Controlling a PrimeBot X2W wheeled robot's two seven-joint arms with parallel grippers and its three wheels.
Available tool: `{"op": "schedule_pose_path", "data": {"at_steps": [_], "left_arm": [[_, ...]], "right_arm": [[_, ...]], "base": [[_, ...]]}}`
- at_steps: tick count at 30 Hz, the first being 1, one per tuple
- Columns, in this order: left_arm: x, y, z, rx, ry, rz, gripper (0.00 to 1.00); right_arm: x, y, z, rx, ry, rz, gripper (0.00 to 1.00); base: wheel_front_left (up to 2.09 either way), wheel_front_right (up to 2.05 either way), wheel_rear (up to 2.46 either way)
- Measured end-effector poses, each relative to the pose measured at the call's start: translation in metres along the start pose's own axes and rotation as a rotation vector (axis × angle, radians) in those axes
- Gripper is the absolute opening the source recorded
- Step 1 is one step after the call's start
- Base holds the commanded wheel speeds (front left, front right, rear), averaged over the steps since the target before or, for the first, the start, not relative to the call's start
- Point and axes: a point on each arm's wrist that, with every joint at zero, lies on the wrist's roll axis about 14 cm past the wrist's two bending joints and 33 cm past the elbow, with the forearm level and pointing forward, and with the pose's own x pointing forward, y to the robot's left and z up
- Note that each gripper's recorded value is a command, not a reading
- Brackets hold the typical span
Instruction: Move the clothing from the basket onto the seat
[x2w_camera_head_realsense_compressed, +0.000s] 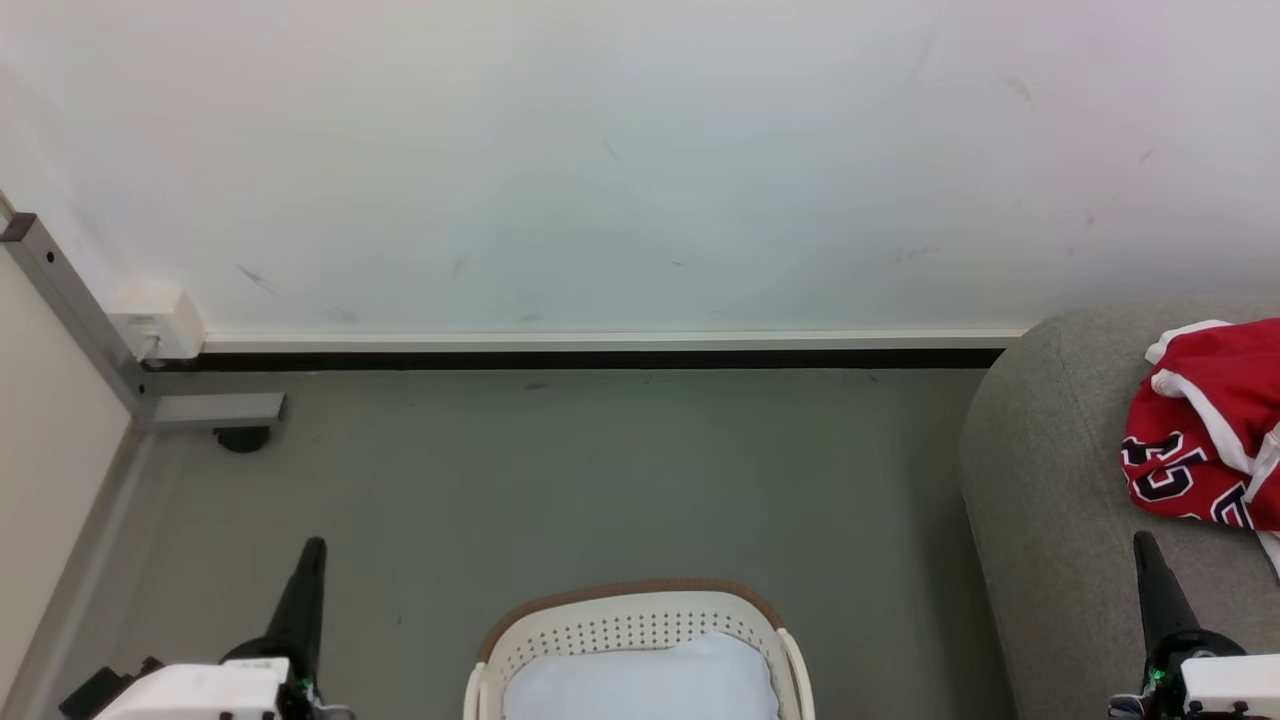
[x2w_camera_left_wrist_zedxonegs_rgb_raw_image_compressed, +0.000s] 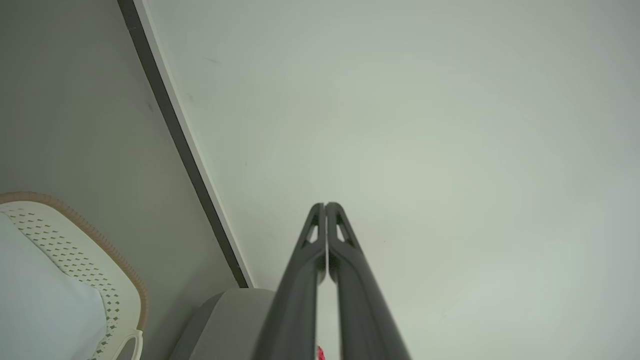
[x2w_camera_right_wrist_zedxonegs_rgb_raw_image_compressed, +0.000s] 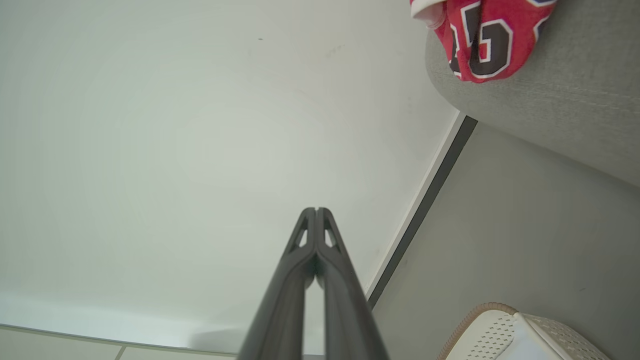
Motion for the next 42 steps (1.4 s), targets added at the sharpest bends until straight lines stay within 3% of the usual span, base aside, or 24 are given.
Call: {"op": "schedule_pose_path", "data": {"at_steps": [23,42], "left_arm": [[0.002,-0.012,0.010,-0.144,-0.003,-0.042,0.00],[0.002,-0.013,0.010,-0.144,-0.003,-0.042,0.00]], "right_arm": [[0.009,0.010,-0.006,0.156,0.028,0.031,0.00],[0.009,0.011,-0.005,0.150,0.031,0.032,0.00]], "base": [[0.00,0.00,0.00],[0.00,0.00,0.00]]}}
